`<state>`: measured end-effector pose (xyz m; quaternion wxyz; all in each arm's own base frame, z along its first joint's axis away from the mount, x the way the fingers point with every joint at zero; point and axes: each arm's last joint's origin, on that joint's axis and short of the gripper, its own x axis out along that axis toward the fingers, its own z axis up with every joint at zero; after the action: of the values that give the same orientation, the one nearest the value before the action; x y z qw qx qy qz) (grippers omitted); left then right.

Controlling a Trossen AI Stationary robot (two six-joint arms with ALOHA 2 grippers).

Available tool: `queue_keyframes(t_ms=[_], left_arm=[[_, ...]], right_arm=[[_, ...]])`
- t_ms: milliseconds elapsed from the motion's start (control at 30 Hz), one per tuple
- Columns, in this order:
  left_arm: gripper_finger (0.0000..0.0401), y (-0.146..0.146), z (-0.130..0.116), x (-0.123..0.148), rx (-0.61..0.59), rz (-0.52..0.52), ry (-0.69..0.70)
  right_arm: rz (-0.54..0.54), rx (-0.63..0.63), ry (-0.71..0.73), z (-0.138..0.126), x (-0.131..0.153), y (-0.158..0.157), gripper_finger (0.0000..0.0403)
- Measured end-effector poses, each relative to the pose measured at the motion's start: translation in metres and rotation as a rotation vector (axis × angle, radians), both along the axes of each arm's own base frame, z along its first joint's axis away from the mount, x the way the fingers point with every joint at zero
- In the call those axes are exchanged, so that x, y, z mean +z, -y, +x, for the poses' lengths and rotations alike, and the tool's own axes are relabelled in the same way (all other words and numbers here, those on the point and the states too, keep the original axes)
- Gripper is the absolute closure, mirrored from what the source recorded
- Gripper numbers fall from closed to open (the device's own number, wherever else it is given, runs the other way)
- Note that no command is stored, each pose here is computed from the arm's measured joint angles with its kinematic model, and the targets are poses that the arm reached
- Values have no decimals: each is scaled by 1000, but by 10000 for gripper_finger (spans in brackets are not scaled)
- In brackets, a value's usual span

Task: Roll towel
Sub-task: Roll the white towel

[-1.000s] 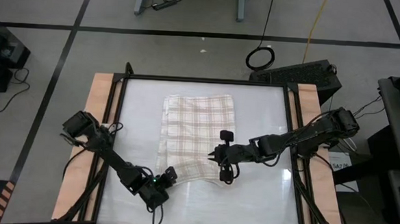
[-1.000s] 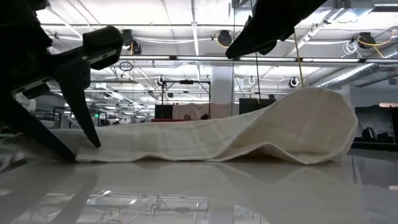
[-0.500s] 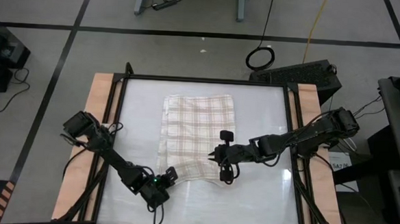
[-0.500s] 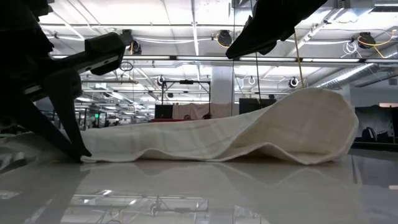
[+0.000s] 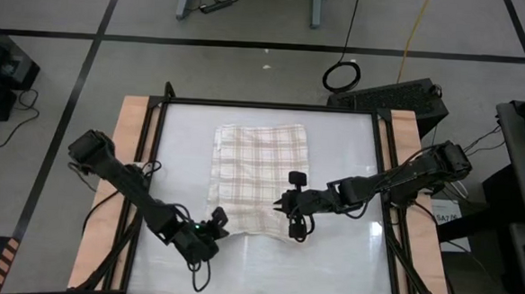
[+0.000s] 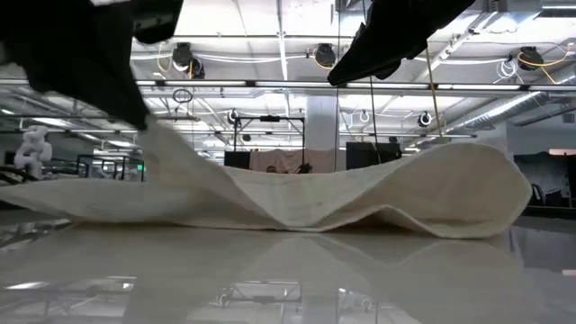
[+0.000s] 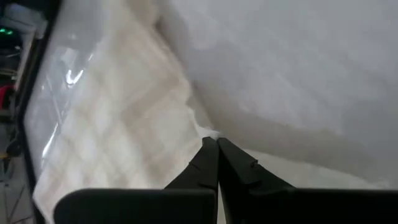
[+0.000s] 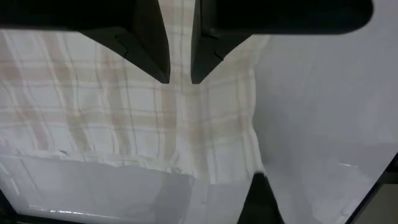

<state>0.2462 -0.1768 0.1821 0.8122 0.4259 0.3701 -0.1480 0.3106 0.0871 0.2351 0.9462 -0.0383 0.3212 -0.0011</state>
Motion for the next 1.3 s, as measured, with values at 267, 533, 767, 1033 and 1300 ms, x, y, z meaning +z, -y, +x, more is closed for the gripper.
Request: queue_keyframes(t_ms=[267, 533, 767, 1033, 1300], left_arm=[[399, -9, -28, 30, 25, -62, -37], [399, -10, -42, 27, 77, -148, -152], [399, -5, -44, 25, 102, -83, -83], [400, -10, -43, 34, 121, 27, 34], [400, -25, -43, 49, 184, 104, 129]], right_arm=[[51, -27, -48, -11, -21, -4, 346], [76, -7, -15, -15, -26, -14, 346], [98, 5, 5, -14, -24, -17, 346], [159, 174, 207, -4, -25, -59, 346], [24, 96, 273, 38, -39, -107, 350]])
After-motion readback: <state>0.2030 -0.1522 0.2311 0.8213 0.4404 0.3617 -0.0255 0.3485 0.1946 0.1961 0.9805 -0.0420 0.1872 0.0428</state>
